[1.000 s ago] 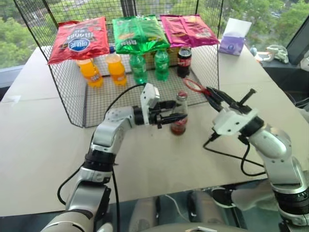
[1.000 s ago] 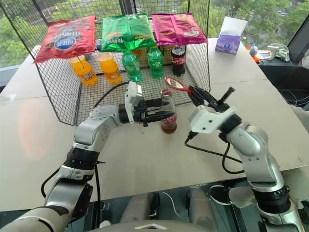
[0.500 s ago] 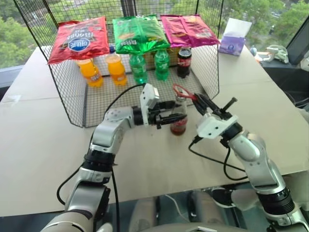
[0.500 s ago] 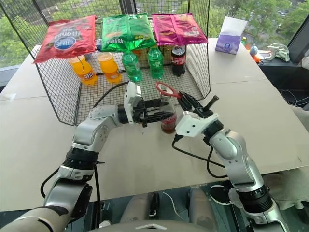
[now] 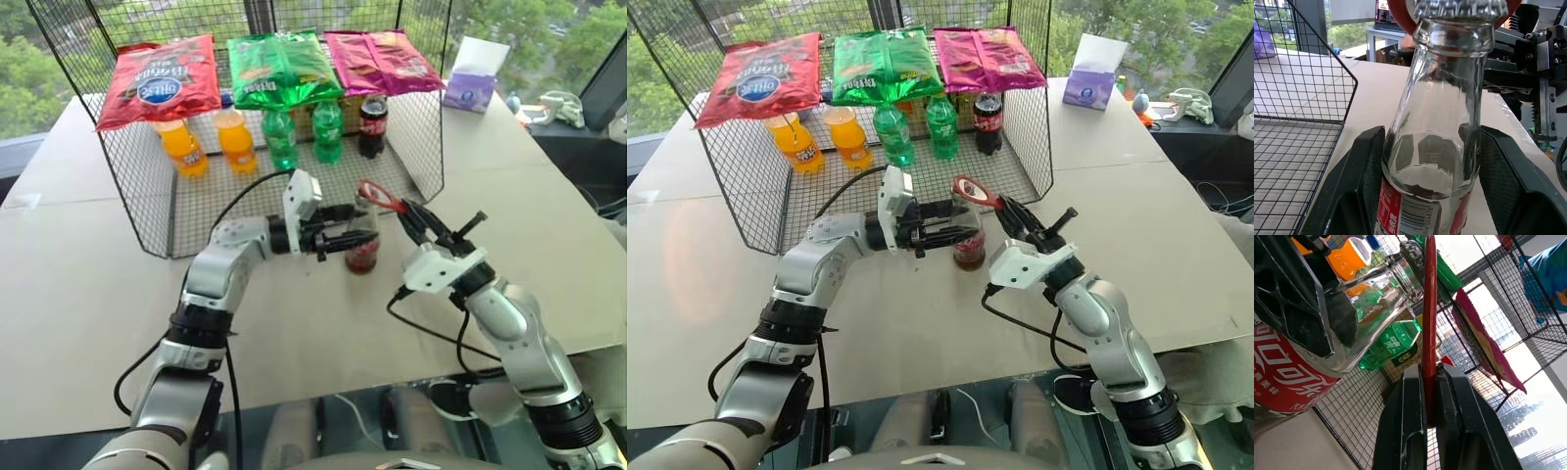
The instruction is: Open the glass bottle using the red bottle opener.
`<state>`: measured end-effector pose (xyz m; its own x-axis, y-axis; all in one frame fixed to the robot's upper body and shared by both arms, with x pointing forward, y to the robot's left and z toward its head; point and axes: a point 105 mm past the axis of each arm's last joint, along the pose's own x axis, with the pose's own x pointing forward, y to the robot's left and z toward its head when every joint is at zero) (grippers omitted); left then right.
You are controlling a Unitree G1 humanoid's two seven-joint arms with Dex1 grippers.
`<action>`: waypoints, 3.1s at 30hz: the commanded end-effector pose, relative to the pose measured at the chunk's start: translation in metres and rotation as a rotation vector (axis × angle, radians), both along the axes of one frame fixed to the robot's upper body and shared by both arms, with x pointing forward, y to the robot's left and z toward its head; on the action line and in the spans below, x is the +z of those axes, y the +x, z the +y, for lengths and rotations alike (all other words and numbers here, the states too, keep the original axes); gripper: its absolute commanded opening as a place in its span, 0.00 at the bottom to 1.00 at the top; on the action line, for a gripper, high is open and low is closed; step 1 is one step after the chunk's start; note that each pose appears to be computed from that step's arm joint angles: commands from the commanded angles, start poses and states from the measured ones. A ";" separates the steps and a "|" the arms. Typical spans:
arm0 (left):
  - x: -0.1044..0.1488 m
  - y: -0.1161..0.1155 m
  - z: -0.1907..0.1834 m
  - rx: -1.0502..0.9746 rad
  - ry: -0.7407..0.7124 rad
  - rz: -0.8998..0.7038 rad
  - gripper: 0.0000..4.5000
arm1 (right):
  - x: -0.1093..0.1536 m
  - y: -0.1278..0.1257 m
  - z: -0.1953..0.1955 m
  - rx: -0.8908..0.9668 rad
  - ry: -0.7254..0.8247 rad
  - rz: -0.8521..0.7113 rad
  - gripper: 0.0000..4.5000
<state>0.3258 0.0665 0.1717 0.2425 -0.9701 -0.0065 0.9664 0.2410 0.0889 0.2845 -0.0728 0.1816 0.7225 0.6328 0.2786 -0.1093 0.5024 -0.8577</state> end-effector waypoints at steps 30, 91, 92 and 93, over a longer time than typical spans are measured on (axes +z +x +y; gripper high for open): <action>0.011 0.000 -0.006 -0.035 -0.014 -0.060 0.49 | 0.046 0.008 -0.021 0.155 -0.431 -0.184 0.00; 0.004 -0.011 0.009 0.005 -0.053 -0.088 0.99 | -0.024 0.008 -0.068 0.045 0.376 0.820 1.00; 0.004 -0.011 0.009 0.006 -0.054 -0.089 0.99 | -0.023 0.008 -0.067 0.050 0.378 0.811 1.00; 0.005 -0.011 0.010 0.006 -0.054 -0.090 0.99 | -0.022 0.008 -0.066 0.057 0.382 0.805 1.00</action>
<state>0.3171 0.0738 0.1651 0.2522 -0.9671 0.0323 0.9590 0.2543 0.1250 0.2929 -0.1404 0.1475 0.7606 0.6316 -0.1500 -0.6473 0.7201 -0.2501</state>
